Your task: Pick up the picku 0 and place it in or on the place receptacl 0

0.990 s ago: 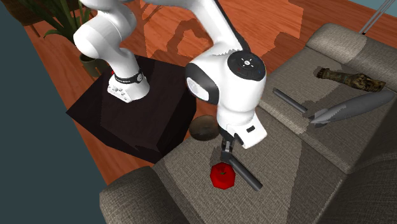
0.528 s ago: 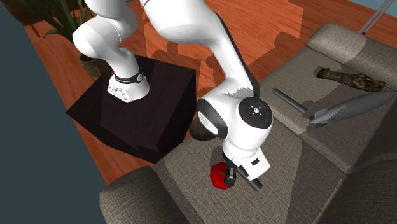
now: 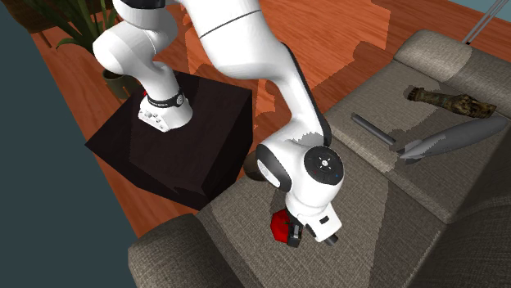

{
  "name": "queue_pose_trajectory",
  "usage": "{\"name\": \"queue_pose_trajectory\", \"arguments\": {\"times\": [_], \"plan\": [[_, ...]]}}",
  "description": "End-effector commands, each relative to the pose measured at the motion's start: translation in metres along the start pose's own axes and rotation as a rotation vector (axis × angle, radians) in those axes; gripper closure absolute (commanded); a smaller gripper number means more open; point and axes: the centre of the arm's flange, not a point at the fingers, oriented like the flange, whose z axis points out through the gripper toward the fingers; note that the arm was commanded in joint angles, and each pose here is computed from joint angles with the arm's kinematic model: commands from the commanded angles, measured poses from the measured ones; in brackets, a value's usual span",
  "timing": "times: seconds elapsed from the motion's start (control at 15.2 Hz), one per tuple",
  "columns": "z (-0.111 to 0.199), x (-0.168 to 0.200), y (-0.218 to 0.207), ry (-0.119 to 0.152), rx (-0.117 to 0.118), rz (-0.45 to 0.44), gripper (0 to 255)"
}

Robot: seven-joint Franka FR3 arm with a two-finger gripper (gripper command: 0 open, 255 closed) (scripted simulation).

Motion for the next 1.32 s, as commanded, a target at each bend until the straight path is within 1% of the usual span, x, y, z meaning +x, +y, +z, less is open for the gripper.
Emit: {"name": "queue_pose_trajectory", "arguments": {"times": [0.0,0.46,0.53,1.12,1.25], "plan": [[0.004,0.000,0.000,0.000,0.000,0.000,0],[0.004,0.000,0.000,0.000,0.000,0.000,0],[0.004,0.000,0.000,0.000,0.000,0.000,255],[0.004,0.000,0.000,0.000,0.000,0.000,255],[-0.006,0.000,0.000,0.000,0.000,0.000,255]]}}
